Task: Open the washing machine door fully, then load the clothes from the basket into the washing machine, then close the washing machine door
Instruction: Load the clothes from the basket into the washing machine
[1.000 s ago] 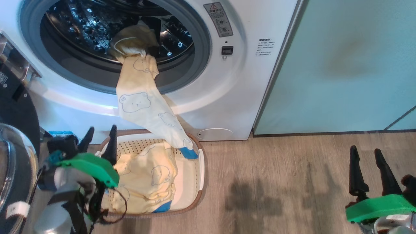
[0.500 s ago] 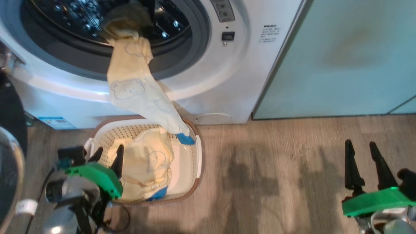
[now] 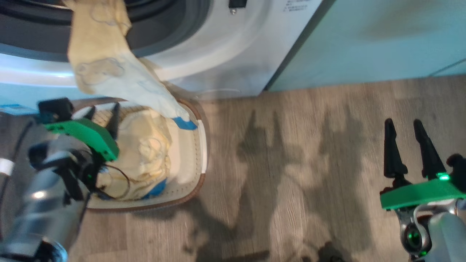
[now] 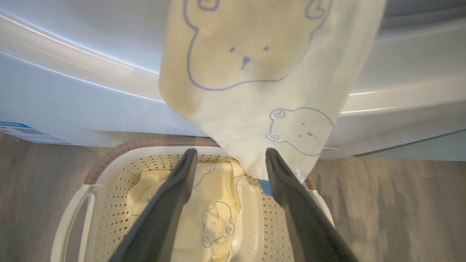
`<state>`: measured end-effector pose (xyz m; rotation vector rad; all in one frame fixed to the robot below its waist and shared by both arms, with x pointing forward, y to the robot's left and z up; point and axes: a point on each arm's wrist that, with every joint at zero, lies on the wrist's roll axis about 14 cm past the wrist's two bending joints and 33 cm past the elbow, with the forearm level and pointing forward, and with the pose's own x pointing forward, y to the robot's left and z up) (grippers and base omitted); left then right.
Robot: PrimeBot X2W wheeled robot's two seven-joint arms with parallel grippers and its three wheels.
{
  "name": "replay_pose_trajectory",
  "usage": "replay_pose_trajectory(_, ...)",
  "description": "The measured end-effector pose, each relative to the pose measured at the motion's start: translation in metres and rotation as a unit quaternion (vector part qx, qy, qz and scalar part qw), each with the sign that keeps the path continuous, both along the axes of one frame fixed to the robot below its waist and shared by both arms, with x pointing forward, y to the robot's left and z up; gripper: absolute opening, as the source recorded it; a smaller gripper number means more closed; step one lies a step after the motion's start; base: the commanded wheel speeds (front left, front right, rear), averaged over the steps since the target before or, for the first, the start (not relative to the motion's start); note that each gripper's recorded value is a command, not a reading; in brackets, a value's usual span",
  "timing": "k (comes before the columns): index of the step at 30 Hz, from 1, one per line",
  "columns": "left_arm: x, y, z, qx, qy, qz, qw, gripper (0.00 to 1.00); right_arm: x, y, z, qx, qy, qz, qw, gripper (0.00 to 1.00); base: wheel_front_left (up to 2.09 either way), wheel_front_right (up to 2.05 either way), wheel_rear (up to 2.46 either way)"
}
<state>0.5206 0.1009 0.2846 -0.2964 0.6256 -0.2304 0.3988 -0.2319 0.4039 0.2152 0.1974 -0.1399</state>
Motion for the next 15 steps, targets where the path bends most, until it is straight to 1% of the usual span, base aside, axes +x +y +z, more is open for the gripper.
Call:
replay_pose_trajectory(5,0.016,0.006,-0.028,0.004,0.025,0.008,1.000,1.00,0.008,-0.008,-0.010,-0.010,0.011,-0.006,1.000,1.00,0.00,0.00,0.00)
replay_pose_trajectory(8,0.020,0.004,-0.043,0.003,0.038,0.005,0.999,1.00,0.007,-0.012,-0.018,-0.015,0.025,-0.010,1.000,1.00,0.00,0.00,0.00)
replay_pose_trajectory(12,0.028,-0.004,-0.052,-0.001,0.041,-0.004,0.999,1.00,0.005,-0.016,-0.029,-0.019,0.040,-0.015,0.999,1.00,0.00,0.00,0.00)
replay_pose_trajectory(15,0.036,-0.006,-0.053,-0.002,0.035,-0.011,0.999,1.00,0.010,-0.015,-0.032,-0.021,0.042,-0.011,0.999,1.00,0.00,0.00,0.00)
